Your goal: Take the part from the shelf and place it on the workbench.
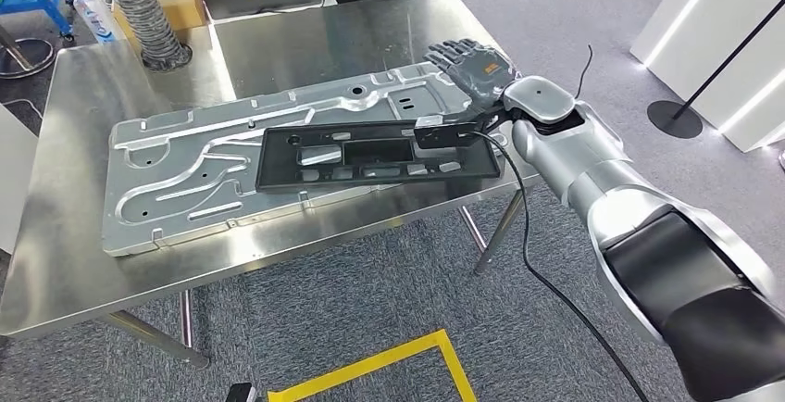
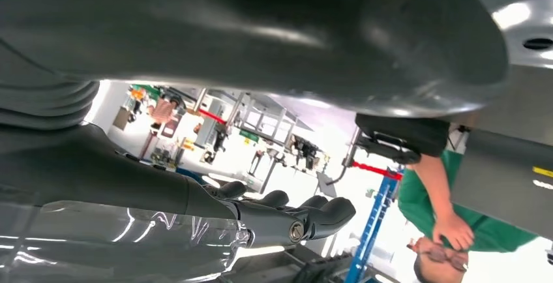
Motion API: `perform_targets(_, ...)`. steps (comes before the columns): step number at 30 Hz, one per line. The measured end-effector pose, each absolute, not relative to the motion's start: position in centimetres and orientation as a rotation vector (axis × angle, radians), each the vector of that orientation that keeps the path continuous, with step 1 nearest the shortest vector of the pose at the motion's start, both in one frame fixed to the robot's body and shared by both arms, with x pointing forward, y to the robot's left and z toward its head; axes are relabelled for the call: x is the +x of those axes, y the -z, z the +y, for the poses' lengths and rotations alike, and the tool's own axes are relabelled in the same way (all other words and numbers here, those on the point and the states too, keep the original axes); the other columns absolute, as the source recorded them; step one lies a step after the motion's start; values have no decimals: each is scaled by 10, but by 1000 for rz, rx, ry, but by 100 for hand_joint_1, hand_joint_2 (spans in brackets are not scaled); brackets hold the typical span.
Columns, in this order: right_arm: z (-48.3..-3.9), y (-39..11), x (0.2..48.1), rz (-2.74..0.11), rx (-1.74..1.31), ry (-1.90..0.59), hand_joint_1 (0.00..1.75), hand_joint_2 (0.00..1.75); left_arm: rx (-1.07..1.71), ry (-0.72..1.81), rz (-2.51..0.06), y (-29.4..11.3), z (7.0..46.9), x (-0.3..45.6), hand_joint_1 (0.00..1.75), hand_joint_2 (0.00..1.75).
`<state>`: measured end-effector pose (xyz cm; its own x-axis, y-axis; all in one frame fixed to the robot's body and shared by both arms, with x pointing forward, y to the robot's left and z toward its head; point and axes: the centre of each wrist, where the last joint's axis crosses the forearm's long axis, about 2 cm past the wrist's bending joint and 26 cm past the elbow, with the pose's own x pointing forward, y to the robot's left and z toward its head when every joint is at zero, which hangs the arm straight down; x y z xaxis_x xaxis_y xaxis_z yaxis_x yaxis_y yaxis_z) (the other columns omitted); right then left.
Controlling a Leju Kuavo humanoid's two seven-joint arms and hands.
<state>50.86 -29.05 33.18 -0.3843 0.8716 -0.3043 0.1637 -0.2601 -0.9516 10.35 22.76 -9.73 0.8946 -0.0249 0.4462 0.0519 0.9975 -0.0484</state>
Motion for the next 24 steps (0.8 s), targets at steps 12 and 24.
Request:
perform_targets(12, -292, -335, 509, -1477, -1298, -1687, 0, 0, -49, 40, -467, 96, 229, 108, 0, 0)
perform_targets(24, -285, -351, 512, -1464, -1352, -1688, 0, 0, -42, 33, -474, 97, 231, 108, 0, 0)
